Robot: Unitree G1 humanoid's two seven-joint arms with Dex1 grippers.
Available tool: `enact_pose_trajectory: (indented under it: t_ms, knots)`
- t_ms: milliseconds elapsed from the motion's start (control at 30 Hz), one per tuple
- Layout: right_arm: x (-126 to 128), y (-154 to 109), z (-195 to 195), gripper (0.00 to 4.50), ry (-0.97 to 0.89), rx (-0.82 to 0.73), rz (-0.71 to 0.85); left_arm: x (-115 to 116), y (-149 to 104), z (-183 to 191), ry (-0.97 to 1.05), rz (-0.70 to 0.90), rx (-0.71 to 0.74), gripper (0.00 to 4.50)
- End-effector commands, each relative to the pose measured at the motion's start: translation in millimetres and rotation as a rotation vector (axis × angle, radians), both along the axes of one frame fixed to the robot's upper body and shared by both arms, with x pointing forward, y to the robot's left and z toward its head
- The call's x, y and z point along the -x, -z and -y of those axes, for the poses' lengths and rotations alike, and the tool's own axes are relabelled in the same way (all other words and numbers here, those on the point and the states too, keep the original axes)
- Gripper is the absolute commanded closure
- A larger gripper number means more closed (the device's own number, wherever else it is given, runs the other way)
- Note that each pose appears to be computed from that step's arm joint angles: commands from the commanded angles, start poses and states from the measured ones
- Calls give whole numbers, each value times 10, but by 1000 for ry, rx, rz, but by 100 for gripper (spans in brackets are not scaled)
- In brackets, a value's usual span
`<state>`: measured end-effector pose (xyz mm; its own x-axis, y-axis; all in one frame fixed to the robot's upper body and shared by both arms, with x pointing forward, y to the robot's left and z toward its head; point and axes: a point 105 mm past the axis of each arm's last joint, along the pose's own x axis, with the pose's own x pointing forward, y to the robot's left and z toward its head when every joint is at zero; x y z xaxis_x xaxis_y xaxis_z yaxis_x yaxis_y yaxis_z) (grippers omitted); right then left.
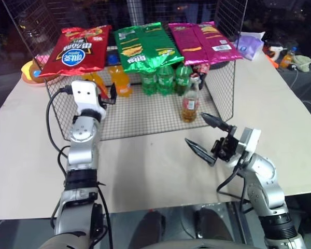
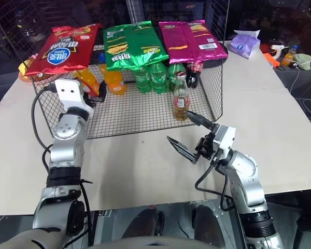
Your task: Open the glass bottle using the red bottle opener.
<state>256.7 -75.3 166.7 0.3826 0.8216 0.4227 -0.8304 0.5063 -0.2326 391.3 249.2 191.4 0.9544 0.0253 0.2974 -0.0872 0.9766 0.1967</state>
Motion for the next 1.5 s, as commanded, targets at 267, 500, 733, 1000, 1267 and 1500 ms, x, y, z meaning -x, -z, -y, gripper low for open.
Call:
enact_pose_trajectory:
  t_ms: [267,500,733,1000,1267,1500]
  knots:
    - [26,-74,-13,0,0,-7,46,15,-63,-2,-2,36,-19,270]
    - [25,-60,-14,0,7,-4,46,46,-72,-18,-1,52,-14,353]
    - [16,-52,-18,0,8,-1,46,120,-149,-47,-33,105,-46,353]
    - [2,-34,-11,0,9,8,43,239,-423,-49,-146,239,-177,353]
    - [-1,-32,-4,0,13,10,43,246,-369,-70,-197,230,-186,353]
    - [1,-23,-13,0,20,8,40,203,-167,-96,-179,153,-129,353]
